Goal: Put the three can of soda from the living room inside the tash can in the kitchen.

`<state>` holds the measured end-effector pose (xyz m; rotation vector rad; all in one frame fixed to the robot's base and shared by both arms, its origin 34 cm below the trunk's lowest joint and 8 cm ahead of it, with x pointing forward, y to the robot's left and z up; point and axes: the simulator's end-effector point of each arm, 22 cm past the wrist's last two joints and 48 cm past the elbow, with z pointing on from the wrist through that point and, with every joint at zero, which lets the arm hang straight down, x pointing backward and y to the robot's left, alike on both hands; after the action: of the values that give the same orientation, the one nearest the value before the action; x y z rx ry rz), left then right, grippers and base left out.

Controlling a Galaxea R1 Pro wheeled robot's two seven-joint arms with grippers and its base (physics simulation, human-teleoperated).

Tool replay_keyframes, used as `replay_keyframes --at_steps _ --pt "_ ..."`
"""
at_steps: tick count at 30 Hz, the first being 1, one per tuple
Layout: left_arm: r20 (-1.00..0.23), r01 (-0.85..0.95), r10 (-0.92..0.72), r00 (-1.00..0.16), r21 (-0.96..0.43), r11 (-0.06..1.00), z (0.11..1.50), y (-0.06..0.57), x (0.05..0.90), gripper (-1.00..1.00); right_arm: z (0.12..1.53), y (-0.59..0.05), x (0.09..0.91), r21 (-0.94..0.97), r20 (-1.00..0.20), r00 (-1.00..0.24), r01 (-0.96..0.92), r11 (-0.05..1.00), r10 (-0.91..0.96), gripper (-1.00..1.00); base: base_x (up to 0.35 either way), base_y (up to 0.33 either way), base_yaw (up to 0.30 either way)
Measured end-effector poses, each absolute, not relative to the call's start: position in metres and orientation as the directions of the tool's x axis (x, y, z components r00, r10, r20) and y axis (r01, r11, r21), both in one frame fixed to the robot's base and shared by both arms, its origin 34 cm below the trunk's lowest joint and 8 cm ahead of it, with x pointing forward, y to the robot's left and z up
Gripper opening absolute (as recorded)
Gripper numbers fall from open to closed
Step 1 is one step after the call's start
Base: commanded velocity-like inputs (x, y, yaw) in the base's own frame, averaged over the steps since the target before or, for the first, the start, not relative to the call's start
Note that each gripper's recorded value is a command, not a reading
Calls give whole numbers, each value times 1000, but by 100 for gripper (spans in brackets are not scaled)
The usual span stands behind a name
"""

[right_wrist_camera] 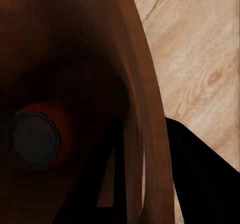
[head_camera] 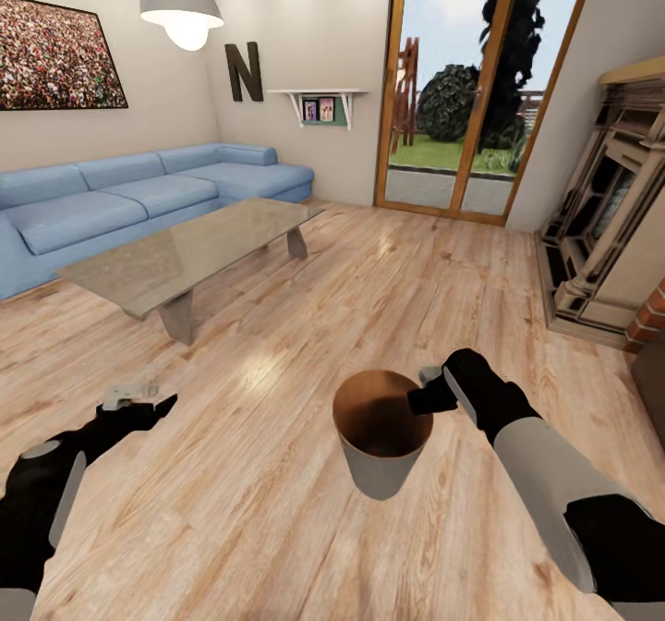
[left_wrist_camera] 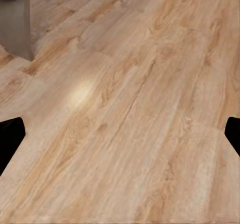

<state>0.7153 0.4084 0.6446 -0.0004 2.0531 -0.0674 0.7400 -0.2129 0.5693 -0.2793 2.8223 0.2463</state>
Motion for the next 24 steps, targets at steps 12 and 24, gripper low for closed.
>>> replay_keyframes --at_steps 12,24 --pt "-867 -97 -25 -497 27 995 587 430 663 100 510 -223 694 192 -290 -950 -172 966 -112 -100 0 138 0" --pt "-858 -101 -49 -511 4 995 575 418 659 100 503 -222 689 193 -293 -950 -171 966 -110 -100 0 280 0"
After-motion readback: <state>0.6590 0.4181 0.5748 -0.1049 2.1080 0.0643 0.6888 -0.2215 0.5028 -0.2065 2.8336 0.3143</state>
